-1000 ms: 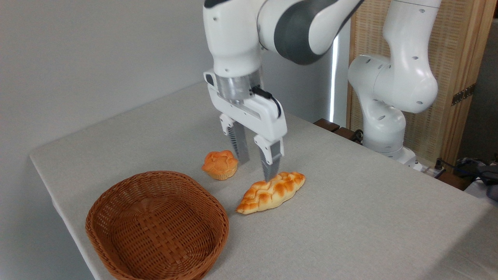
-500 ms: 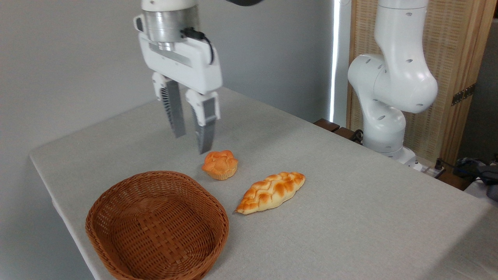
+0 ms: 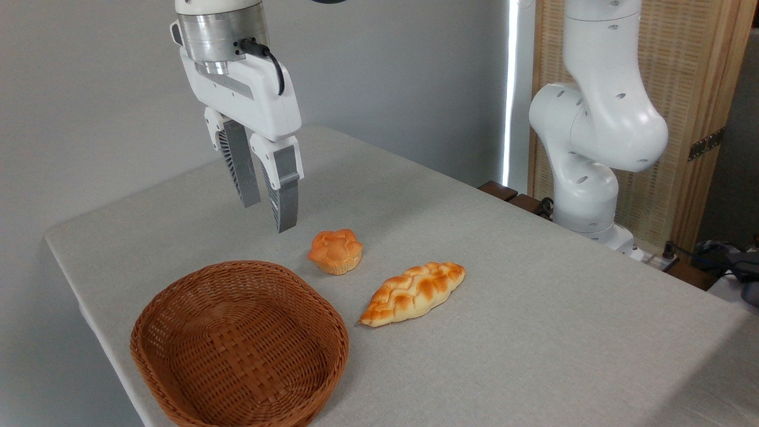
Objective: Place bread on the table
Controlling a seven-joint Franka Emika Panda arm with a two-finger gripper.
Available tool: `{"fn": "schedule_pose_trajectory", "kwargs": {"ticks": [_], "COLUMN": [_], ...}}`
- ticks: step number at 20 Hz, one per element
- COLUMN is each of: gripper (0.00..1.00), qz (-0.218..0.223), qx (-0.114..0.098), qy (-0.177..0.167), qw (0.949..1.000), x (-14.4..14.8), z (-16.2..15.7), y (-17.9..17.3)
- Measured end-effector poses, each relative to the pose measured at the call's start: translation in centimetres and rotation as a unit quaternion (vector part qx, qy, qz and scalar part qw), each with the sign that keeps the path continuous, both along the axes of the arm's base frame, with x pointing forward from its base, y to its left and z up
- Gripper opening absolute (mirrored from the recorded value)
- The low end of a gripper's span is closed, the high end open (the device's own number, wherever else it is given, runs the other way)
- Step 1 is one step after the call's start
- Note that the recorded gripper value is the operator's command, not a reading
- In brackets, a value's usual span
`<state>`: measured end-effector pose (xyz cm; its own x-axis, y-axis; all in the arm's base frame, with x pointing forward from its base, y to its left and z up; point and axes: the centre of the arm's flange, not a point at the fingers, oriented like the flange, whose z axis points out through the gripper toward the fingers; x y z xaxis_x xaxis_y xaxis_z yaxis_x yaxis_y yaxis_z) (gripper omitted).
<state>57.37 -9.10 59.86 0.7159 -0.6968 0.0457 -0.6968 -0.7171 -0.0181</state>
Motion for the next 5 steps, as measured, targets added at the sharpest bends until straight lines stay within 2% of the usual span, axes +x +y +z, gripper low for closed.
{"fn": "schedule_pose_trajectory", "kwargs": {"ticks": [5], "gripper": [1.0], "qz": [0.004], "qx": [0.001], "qy": [0.007], "qw": [1.0], "x": [-0.1], "z": [0.03], "y": [0.49]}}
